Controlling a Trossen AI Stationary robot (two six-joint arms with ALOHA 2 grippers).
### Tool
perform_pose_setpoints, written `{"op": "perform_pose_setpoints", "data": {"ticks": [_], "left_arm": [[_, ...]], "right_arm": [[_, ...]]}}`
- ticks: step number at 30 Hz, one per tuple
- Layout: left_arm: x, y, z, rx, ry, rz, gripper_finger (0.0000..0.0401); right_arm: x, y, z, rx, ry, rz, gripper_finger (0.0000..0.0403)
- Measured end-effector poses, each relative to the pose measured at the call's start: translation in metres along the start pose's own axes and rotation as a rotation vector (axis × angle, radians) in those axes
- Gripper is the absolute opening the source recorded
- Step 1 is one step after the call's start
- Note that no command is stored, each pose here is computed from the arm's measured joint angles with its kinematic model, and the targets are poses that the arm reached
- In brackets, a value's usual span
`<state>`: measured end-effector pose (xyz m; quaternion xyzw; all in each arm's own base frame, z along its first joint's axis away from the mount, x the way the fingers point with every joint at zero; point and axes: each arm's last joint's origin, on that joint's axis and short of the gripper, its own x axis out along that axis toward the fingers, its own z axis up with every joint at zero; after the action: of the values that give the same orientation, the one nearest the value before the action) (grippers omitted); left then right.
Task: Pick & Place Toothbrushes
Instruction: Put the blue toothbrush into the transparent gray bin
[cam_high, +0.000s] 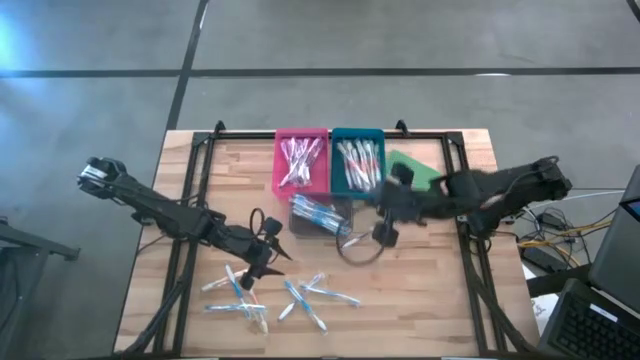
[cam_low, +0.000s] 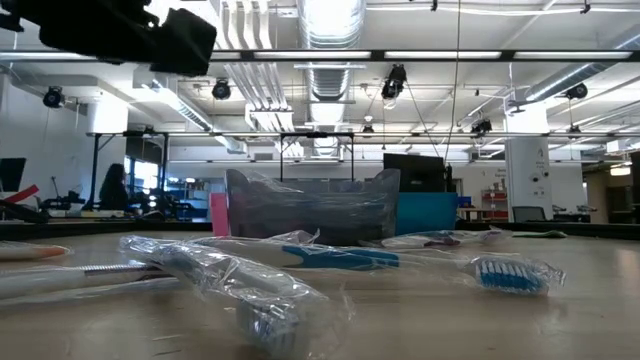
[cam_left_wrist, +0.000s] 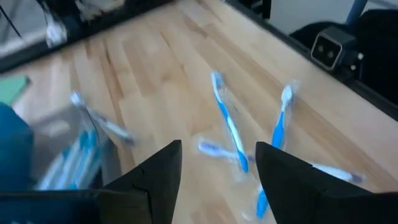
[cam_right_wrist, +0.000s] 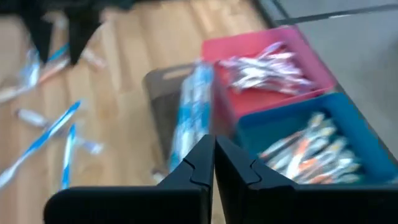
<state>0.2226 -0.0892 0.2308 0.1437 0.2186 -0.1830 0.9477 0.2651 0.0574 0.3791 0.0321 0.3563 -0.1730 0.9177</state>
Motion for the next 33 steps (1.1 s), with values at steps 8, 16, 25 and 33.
{"op": "perform_pose_setpoints", "data": {"ticks": [8, 16, 25, 33], "left_arm": [[0.009, -0.011, -0.013, -0.094, 0.126, -0.042, 0.0209], [0.045, -0.034, -0.02, -0.046, 0.267, -0.117, 0.0209], [0.08, -0.041, -0.019, 0.001, 0.448, -0.146, 0.0209], [0.1, -0.045, -0.025, 0.021, 0.522, -0.16, 0.0209]], "right_arm": [[0.012, 0.037, -0.035, -0.086, 0.048, 0.001, 0.0009], [0.027, 0.038, -0.058, -0.131, 0.101, -0.062, 0.0009], [0.028, 0.038, -0.06, -0.13, 0.104, -0.062, 0.0008], [0.028, 0.038, -0.059, -0.129, 0.103, -0.061, 0.0008]]}}
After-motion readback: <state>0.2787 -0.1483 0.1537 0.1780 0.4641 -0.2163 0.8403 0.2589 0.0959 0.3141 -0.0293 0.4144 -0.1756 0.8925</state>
